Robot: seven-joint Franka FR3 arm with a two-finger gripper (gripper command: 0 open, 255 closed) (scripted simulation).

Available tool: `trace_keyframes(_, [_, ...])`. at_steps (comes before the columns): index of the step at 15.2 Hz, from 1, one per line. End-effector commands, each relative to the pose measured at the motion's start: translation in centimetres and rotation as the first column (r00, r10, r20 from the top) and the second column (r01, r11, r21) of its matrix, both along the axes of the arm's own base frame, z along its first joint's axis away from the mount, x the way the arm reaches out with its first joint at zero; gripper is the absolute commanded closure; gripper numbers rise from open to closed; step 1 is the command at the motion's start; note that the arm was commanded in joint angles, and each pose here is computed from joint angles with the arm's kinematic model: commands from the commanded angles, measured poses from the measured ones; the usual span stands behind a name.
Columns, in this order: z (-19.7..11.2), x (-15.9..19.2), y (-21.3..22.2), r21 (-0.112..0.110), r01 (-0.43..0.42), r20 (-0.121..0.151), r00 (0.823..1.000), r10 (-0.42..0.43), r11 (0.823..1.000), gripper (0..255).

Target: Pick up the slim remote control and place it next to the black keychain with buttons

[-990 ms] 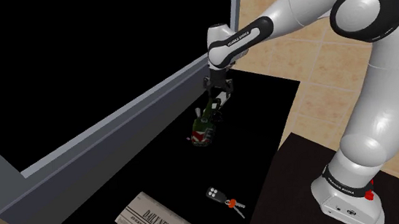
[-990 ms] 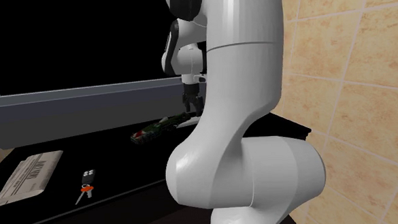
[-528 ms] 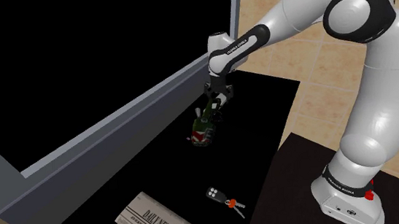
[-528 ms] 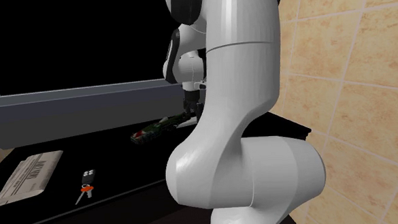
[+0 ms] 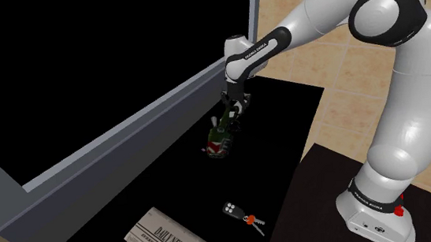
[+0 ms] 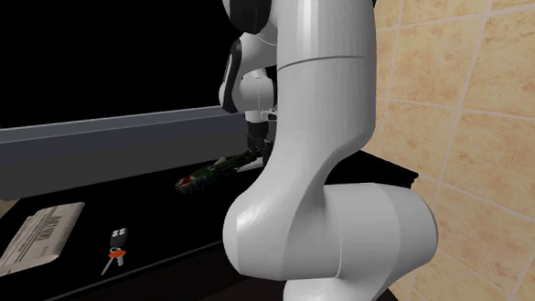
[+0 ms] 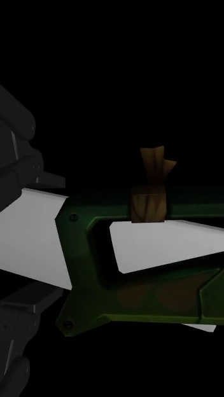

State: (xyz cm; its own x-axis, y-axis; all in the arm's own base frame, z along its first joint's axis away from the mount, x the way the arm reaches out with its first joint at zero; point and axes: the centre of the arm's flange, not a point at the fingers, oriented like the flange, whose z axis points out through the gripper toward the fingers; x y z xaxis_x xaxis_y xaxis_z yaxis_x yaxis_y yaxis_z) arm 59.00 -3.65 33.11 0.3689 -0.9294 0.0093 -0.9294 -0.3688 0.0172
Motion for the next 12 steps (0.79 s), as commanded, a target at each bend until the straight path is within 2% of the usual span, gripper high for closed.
trace_keyframes(1, [0.0, 0.0, 0.0, 0.0, 0.0, -0.001, 1.0, 0.0, 1.0, 255])
trace_keyframes(8, [0.0, 0.0, 0.0, 0.0, 0.0, -0.001, 1.0, 0.0, 1.0, 255])
trace_keyframes(12, [2.1, 0.0, 0.0, 0.0, 0.0, -0.001, 1.0, 0.0, 1.0, 255])
